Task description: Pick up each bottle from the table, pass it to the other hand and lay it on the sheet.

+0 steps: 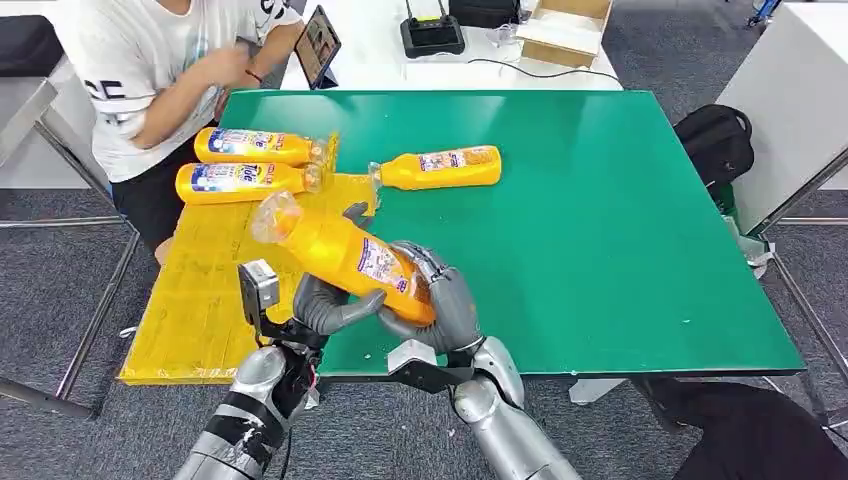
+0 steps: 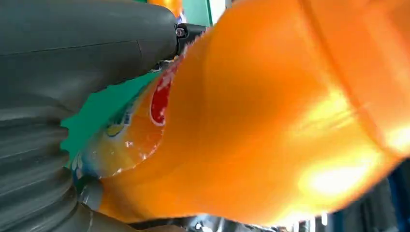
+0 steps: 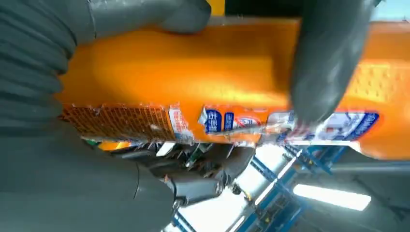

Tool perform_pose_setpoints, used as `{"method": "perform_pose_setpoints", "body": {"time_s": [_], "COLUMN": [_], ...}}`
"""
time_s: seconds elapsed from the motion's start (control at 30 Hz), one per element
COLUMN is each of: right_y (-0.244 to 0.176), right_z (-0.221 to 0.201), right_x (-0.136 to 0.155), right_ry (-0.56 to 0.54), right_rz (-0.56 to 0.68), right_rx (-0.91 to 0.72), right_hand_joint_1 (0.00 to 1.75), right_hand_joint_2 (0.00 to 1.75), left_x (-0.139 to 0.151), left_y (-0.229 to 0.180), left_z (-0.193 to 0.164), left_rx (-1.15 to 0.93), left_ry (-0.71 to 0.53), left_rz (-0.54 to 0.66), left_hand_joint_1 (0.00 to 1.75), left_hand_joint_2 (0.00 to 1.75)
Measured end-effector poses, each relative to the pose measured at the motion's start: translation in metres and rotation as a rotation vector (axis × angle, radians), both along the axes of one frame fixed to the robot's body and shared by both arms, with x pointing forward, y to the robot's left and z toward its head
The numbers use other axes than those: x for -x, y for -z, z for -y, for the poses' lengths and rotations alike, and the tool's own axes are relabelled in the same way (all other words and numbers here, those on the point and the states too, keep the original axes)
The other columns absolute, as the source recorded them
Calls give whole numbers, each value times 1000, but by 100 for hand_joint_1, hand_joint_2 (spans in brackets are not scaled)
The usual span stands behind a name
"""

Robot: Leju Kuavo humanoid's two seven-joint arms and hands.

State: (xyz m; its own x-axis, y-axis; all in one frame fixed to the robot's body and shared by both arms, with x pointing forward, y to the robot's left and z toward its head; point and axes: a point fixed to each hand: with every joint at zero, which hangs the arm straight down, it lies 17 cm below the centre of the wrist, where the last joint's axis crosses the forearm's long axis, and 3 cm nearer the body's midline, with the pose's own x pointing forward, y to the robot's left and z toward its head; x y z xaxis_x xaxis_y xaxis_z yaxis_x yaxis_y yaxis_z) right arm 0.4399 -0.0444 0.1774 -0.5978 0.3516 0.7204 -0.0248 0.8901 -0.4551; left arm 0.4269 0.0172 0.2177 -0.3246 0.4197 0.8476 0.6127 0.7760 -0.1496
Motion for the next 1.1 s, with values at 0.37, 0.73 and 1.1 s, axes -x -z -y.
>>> {"method": "perform_pose_setpoints", "body": {"time_s": [0.37, 0.73, 1.1], "right_y": [15, 25, 30], "right_z": [-29, -38, -41], "right_x": [3, 2, 3], "right_ry": [-71, -94, -88], "right_rz": [-65, -92, -85], "right_rx": [21, 52, 95], "right_hand_joint_1": [175, 175, 0], "right_hand_joint_2": [175, 175, 0], "left_x": [-10, -10, -11], "left_y": [-1, -1, -7], "left_z": [-13, -25, -27], "left_rx": [-8, 59, 66], "left_ry": [-90, -94, -97], "left_rz": [16, -20, -12], "left_hand_joint_1": [175, 175, 175], "left_hand_joint_2": [175, 175, 175]}}
